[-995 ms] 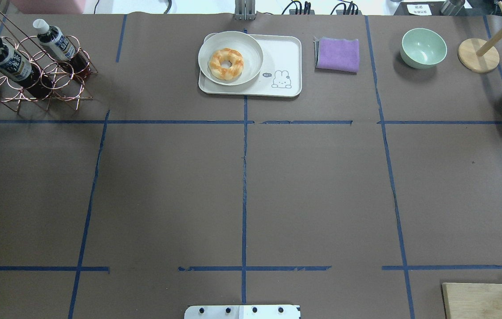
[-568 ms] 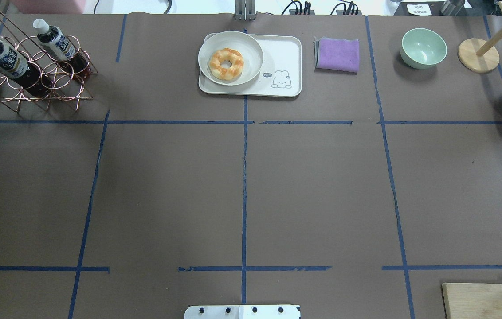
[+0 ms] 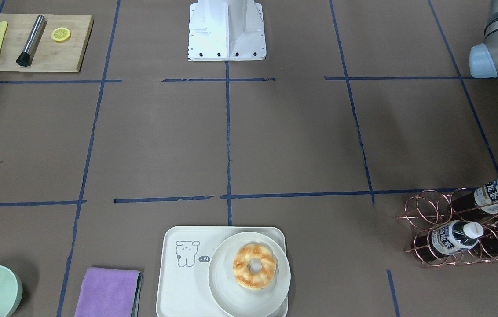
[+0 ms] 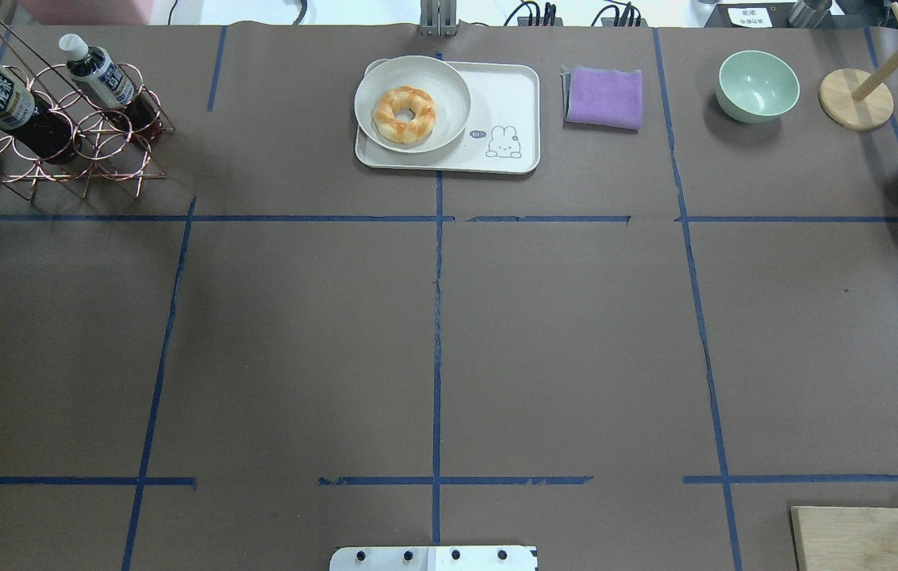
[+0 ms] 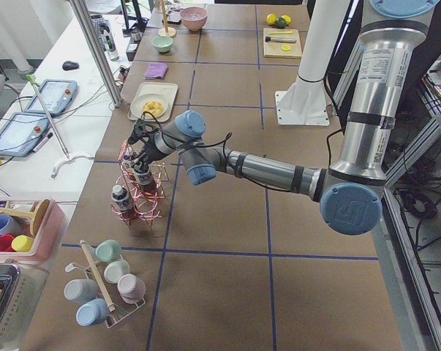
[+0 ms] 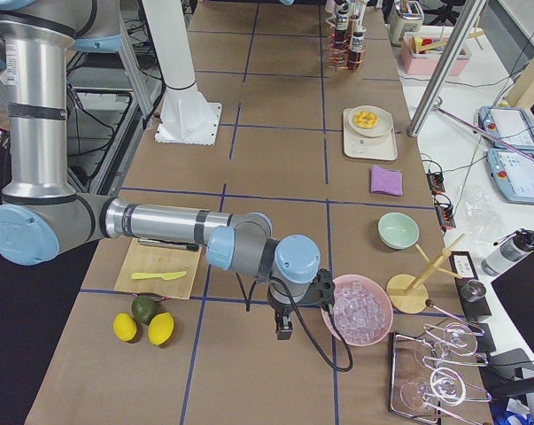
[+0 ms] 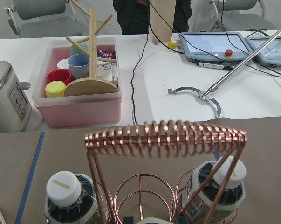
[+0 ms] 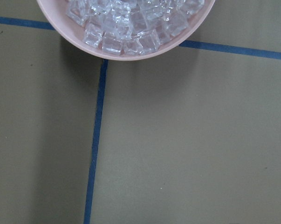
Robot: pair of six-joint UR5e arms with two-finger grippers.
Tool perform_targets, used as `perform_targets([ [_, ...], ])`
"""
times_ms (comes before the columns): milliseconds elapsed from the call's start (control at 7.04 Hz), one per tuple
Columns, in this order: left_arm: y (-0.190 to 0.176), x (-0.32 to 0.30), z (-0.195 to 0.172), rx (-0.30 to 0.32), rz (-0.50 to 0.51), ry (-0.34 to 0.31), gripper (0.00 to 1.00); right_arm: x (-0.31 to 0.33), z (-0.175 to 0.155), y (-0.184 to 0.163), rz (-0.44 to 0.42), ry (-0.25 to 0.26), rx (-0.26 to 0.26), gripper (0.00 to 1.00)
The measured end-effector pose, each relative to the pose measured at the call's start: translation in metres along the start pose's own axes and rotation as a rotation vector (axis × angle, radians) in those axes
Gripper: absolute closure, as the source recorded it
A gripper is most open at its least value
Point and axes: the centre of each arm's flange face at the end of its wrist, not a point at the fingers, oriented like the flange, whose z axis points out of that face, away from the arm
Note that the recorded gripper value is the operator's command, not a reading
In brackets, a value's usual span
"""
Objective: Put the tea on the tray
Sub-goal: 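Lower the left gripper onto a tea bottle in the copper rack and grasp it, then lift the tea bottle out of the rack with the left gripper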
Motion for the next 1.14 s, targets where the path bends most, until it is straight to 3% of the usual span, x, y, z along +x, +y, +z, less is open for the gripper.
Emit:
perform_targets([
  [426,-0.014,0.012,-0.017,-0.021,-0.012,0.001,0.93,0.0,0.0,0.0,0.0,0.0,0.0,0.0],
  [1137,-0.048,0.025,-0.071,0.002,-0.04,-0.033,0.92,0.0,0.0,0.0,0.0,0.0,0.0,0.0],
])
